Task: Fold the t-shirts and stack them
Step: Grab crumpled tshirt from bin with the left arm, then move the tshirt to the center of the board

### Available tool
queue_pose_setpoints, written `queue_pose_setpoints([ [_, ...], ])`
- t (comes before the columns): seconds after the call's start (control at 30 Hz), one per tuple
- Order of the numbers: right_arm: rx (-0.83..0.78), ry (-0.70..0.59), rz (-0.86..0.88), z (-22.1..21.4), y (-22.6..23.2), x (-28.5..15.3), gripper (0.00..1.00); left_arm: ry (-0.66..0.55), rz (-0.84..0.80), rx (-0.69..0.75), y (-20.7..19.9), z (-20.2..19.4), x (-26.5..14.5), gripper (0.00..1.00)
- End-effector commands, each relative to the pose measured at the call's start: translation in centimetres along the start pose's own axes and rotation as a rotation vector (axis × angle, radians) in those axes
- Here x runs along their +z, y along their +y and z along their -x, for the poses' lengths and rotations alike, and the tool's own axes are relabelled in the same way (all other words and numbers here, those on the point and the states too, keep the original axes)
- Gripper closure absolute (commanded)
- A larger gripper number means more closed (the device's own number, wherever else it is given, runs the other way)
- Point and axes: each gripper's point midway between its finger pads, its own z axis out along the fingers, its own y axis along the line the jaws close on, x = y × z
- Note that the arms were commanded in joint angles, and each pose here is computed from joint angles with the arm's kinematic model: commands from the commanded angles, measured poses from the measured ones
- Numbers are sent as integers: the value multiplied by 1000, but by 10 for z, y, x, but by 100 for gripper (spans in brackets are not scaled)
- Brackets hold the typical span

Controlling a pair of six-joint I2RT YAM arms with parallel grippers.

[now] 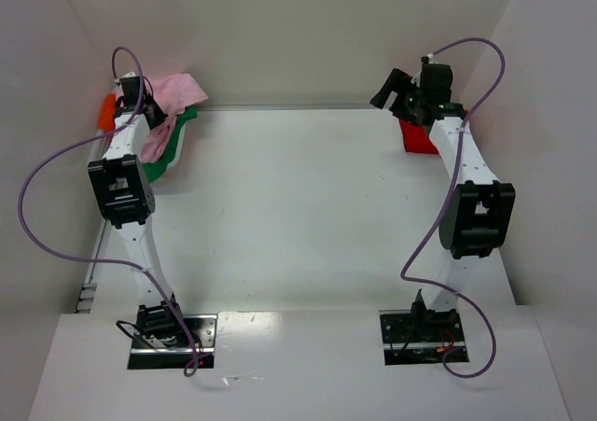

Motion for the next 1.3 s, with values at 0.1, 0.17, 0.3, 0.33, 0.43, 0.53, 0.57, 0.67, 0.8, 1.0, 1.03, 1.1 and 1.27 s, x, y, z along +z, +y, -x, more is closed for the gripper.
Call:
queue_pose_setpoints([
  [0.1, -12, -44, 81, 23, 23, 11, 0, -154, -124, 17, -39, 77, -61, 100],
  [0.17, -18, -58, 103, 29, 29, 9, 0, -185, -171, 74, -60, 91, -89, 100],
  [0.3, -30, -59, 210, 34, 49, 10, 0, -307, -433, 333, -159, 128, -213, 100],
  [0.33, -20, -42, 223, 29, 50, 13, 0, -336, -460, 349, -171, 132, -231, 100],
  [0.43, -13, -25, 299, 29, 64, 10, 0, -331, -515, 379, -203, 115, -279, 100],
  [0.53, -33, -38, 347, 33, 80, 4, 0, -328, -674, 417, -257, 86, -340, 100],
  [0.57, -55, -48, 362, 34, 89, -5, 0, -316, -772, 429, -288, 65, -371, 100],
  [0.67, -67, -42, 367, 25, 91, -12, 0, -293, -931, 457, -328, 33, -424, 100],
  [0.8, -43, -96, 257, 32, 64, -30, 0, -266, -1017, 454, -346, 11, -473, 100],
  [1.0, 20, -111, 334, 21, 64, -62, 0, -195, -920, 488, -333, -13, -437, 100],
  [1.03, 22, -121, 322, 21, 63, -64, 4, -173, -912, 486, -332, -19, -432, 100],
  [1.1, 22, -131, 314, 20, 62, -71, 13, -140, -899, 488, -331, -30, -421, 100],
  [1.27, 2, -125, 306, 13, 61, -84, 19, -105, -910, 488, -331, -45, -413, 100],
])
